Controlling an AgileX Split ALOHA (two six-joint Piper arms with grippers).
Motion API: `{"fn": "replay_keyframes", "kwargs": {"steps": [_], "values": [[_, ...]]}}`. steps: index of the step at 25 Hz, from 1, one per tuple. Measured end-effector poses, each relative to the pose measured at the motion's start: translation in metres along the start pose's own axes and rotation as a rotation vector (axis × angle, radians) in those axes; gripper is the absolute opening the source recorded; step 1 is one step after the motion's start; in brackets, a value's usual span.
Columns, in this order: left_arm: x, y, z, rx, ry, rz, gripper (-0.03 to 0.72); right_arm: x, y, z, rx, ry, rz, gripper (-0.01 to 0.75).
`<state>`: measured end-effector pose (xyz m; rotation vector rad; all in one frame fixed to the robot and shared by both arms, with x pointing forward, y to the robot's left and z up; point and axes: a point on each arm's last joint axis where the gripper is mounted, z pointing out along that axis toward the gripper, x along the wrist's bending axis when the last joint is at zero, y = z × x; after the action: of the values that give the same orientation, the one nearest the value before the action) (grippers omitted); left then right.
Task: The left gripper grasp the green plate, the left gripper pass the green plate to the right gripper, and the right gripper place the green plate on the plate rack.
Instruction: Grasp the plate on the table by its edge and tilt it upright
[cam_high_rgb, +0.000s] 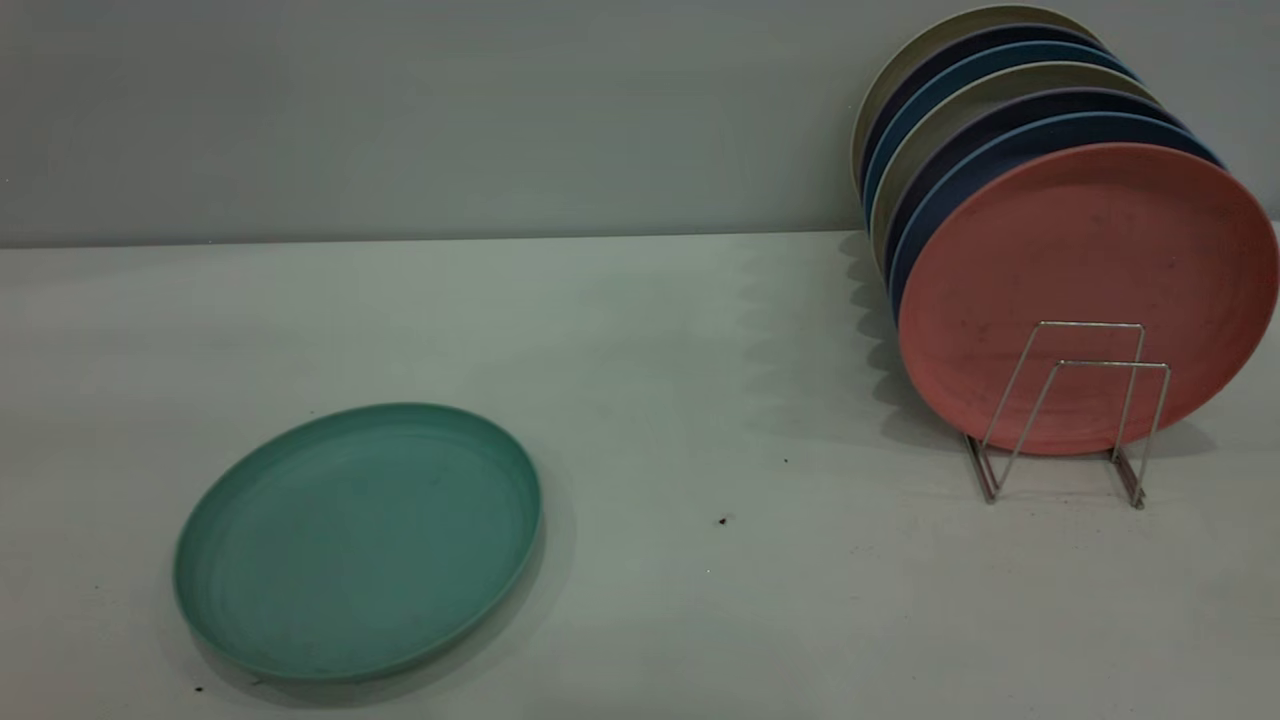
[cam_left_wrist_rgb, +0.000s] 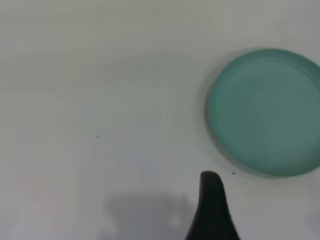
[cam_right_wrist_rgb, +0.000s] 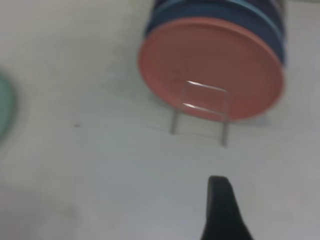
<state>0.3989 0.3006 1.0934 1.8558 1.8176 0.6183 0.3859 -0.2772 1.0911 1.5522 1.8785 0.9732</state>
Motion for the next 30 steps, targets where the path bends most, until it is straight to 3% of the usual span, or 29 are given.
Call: {"fn": "replay_keyframes", "kwargs": {"steps": [9,14,21,24,30], "values": [[-0.007,0.025,0.081,0.184,-0.103,-0.063,0.587,0.013,0.023,0.073,0.05,0.287,0.035,0.498],[-0.009,0.03,0.12,0.291,-0.13,-0.067,0.587,0.054,0.018,0.118,0.134,0.412,-0.033,0.498],[-0.005,0.03,0.175,0.432,-0.134,-0.075,0.587,0.12,0.002,0.186,0.455,0.563,0.031,0.498],[0.007,0.026,0.201,0.484,-0.117,-0.112,0.587,0.137,-0.004,0.212,0.56,0.604,0.033,0.498],[0.023,0.011,0.258,0.601,-0.1,-0.17,0.587,0.146,-0.001,0.242,0.563,0.612,0.046,0.498]]}}
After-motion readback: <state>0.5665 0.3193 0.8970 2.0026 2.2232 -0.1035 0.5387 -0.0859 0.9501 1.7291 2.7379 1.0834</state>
